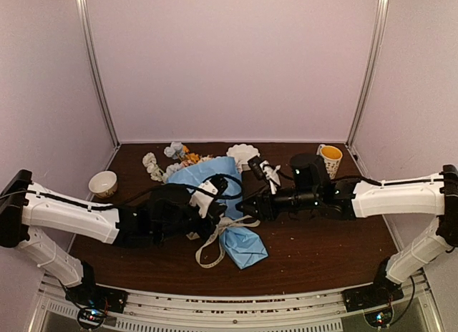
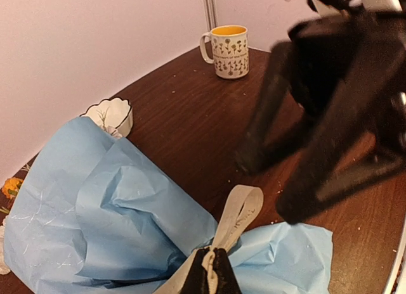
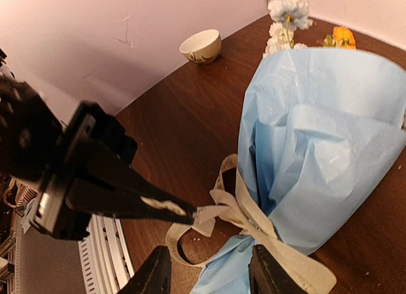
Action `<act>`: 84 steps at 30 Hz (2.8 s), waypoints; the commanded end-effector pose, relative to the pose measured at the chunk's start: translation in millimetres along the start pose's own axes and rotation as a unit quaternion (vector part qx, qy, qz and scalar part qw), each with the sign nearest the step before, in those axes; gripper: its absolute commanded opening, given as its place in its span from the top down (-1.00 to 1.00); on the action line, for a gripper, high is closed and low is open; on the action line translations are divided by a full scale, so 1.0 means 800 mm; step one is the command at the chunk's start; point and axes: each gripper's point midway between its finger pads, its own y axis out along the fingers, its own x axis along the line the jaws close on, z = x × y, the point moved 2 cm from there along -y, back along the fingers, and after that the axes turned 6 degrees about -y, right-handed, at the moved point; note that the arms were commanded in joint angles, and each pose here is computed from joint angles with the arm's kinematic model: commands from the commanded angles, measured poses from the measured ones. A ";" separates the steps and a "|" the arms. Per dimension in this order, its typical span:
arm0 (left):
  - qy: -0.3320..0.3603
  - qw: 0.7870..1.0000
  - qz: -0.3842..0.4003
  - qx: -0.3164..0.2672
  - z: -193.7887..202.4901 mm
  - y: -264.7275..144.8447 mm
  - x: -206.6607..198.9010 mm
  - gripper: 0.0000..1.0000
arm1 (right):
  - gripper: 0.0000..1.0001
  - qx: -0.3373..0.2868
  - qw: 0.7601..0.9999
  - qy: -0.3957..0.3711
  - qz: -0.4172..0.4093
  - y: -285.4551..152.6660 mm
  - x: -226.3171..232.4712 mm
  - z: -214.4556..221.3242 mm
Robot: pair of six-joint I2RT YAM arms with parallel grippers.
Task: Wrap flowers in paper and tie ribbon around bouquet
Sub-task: Cross the half-tied ribbon over the folded bouquet.
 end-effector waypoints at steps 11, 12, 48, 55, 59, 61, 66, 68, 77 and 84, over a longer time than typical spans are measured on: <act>-0.069 0.997 -0.020 0.006 -0.022 0.015 0.013 1.00 | -0.03 -0.088 0.996 -0.003 0.005 0.040 0.021 0.022; -0.071 0.997 -0.019 0.007 -0.021 0.016 0.014 1.00 | -0.04 -0.090 0.996 -0.002 0.008 0.042 0.020 0.023; -0.205 0.977 0.052 0.001 -0.024 0.012 0.025 1.00 | 0.86 -0.128 0.991 -0.039 0.018 0.109 0.013 0.029; -0.190 0.979 0.024 0.067 -0.019 0.015 0.037 -0.29 | 1.00 -0.107 0.994 -0.025 0.020 0.105 0.002 0.038; -0.165 0.979 0.001 0.120 -0.009 -0.003 0.047 -0.92 | 1.00 -0.098 0.995 -0.012 0.019 0.102 -0.003 0.046; -0.165 0.978 0.001 0.131 -0.005 -0.016 0.052 -0.96 | 1.00 -0.091 0.996 -0.011 0.018 0.103 -0.004 0.049; -0.276 0.948 -0.055 0.150 0.054 -0.045 0.119 -0.92 | 1.00 -0.080 0.997 -0.007 0.015 0.106 -0.006 0.055; -0.303 0.936 -0.084 0.159 0.081 -0.051 0.143 -0.71 | 1.00 -0.080 0.997 -0.005 0.014 0.106 -0.005 0.055; -0.266 0.919 -0.109 0.269 0.151 -0.002 0.153 -0.27 | 1.00 -0.074 0.997 -0.003 0.015 0.106 -0.012 0.057; -0.260 0.909 -0.113 0.307 0.180 0.018 0.153 0.45 | 1.00 -0.070 0.997 -0.003 0.018 0.103 -0.015 0.058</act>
